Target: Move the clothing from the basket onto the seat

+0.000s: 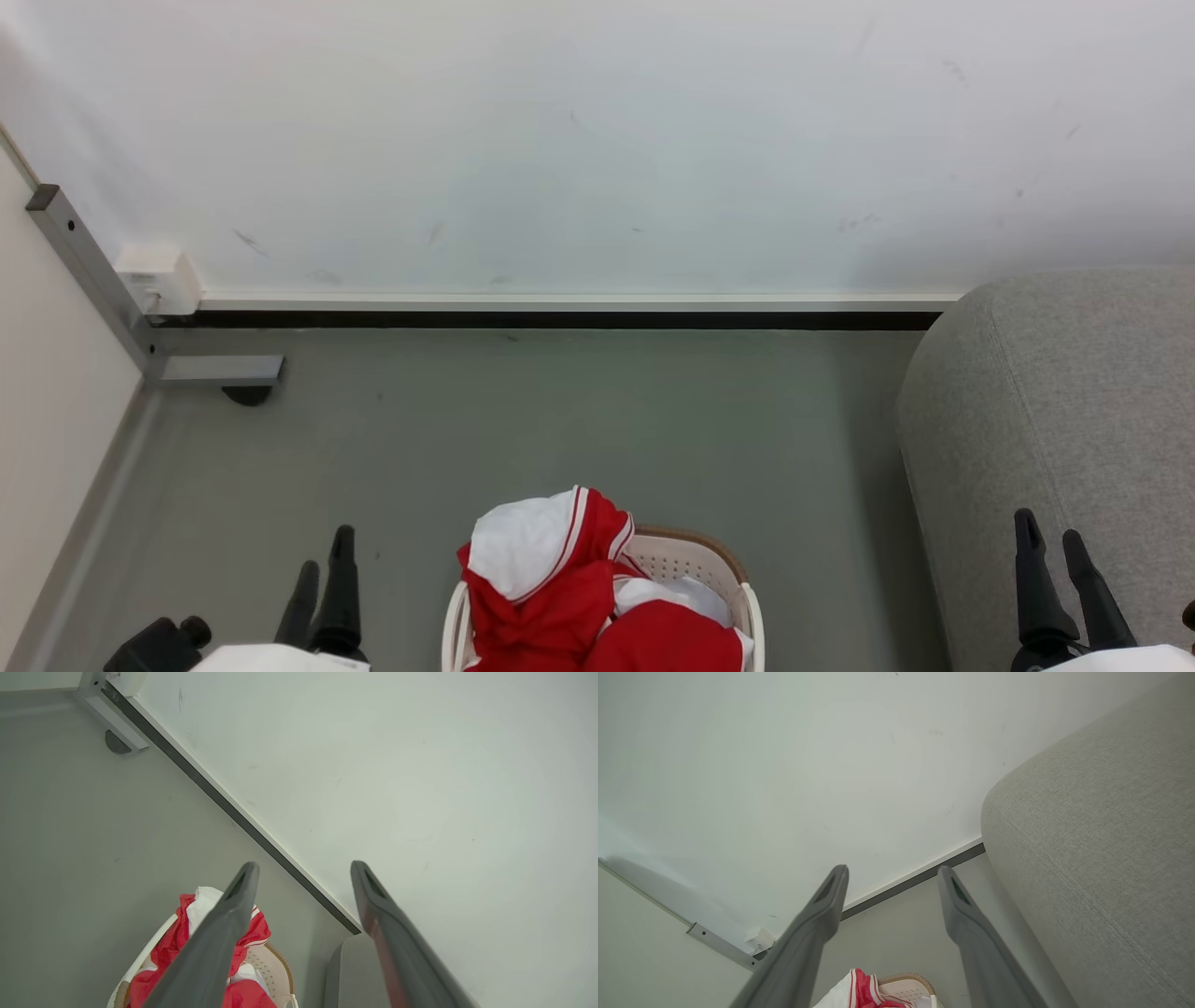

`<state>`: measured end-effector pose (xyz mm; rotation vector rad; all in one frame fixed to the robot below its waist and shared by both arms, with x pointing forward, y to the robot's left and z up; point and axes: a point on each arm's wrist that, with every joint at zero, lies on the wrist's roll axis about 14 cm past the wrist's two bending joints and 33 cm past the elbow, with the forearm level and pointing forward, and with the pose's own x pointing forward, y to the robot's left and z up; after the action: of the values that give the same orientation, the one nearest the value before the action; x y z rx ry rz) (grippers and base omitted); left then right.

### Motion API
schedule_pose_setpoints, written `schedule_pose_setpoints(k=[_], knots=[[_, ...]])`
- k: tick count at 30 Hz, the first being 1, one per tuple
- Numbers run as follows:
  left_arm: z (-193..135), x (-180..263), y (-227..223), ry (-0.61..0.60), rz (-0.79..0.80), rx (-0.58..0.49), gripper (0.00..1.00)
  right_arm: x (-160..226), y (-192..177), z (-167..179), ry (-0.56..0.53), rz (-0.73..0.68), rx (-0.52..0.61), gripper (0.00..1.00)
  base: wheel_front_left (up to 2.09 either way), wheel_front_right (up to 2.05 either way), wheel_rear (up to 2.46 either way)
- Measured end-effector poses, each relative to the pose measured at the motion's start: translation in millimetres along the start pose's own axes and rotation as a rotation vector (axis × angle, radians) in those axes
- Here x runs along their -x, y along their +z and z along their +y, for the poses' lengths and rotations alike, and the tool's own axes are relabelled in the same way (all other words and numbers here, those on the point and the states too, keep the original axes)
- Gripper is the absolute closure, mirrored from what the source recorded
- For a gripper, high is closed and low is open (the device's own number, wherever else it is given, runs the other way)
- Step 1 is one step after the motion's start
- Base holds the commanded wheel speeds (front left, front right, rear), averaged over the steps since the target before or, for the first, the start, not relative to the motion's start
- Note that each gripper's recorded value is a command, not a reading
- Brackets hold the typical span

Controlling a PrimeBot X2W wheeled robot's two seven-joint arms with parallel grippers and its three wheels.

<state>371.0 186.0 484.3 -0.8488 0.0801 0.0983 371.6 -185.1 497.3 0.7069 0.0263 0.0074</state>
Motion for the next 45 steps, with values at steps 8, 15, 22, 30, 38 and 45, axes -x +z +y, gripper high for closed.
schedule_pose_setpoints(k=[8,15,22,30,38,45], knots=[[2,4,2,-0.001,-0.019,-0.126,0.0,1,-3,0,0.006,0.004,0.12,0.0,0.0,0.0,0.0],[0,5,6,-0.016,-0.04,-0.236,0.0,1,-5,0,0.018,0.01,0.223,0.0,0.0,0.0,0.0],[-4,8,9,-0.042,-0.058,-0.357,0.0,3,-9,2,0.032,0.017,0.311,0.0,0.0,0.0,0.0],[-10,9,9,-0.07,-0.07,-0.46,0.0,5,-12,2,0.046,0.021,0.404,0.0,0.0,0.0,0.0],[-11,13,5,-0.091,-0.069,-0.577,0.0,8,-15,2,0.062,0.025,0.482,0.0,0.0,0.0,0.0],[-13,15,6,-0.104,-0.085,-0.652,0.0,9,-16,-1,0.057,0.025,0.493,0.0,0.0,0.0,0.0]])
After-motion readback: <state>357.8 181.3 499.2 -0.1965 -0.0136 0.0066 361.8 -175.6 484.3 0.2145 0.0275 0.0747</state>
